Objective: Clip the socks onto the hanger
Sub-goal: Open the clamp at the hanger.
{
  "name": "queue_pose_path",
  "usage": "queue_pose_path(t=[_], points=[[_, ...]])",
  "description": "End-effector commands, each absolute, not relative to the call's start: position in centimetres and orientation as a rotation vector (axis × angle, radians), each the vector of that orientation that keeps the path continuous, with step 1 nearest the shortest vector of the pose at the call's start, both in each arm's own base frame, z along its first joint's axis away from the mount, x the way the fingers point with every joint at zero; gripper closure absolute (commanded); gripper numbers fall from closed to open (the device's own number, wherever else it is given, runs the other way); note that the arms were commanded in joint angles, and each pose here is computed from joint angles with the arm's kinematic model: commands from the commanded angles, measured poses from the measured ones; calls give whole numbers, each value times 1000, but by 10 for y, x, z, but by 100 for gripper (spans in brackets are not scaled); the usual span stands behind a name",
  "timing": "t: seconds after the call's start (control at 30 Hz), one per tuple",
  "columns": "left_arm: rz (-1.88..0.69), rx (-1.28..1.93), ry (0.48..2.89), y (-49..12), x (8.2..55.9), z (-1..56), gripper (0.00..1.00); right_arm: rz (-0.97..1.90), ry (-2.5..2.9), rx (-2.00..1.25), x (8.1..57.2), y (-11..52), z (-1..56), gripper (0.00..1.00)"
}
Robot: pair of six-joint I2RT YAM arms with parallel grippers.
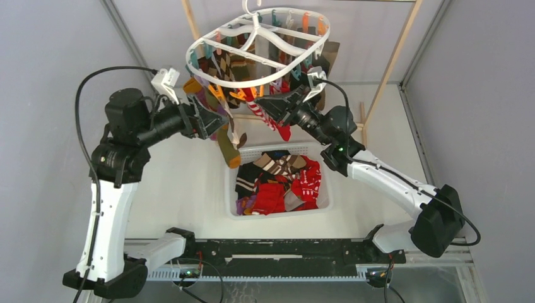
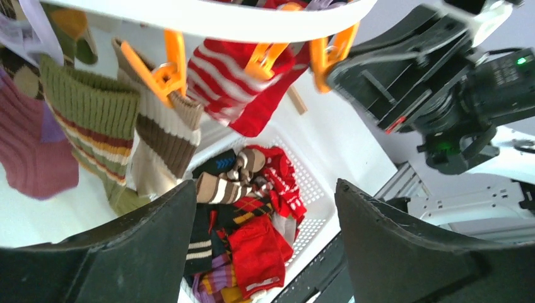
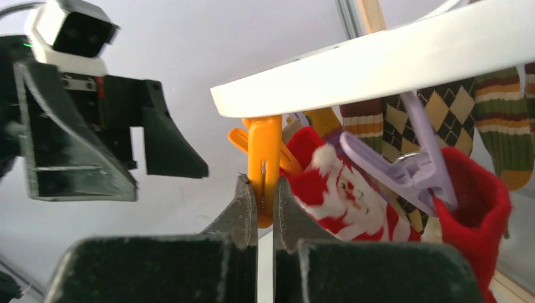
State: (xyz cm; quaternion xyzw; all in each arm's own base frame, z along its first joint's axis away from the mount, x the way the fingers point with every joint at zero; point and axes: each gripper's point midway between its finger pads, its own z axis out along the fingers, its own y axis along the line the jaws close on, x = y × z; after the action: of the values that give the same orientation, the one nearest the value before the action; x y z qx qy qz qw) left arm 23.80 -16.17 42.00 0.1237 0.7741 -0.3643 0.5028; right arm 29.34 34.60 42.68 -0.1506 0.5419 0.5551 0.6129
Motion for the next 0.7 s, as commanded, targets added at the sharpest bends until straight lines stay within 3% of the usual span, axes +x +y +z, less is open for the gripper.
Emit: queue_pose_path(t=[0.0, 0.4, 0.67], points=[[-858, 311, 1768, -156, 225, 459, 15, 1125, 1197, -387, 293, 356, 454, 100], [-974, 360, 1687, -188, 247, 489, 10, 986, 1205, -374, 289, 393, 454, 100], [-989, 389, 1676, -201, 269, 493, 20, 995, 1220, -402, 282, 410, 453, 100]])
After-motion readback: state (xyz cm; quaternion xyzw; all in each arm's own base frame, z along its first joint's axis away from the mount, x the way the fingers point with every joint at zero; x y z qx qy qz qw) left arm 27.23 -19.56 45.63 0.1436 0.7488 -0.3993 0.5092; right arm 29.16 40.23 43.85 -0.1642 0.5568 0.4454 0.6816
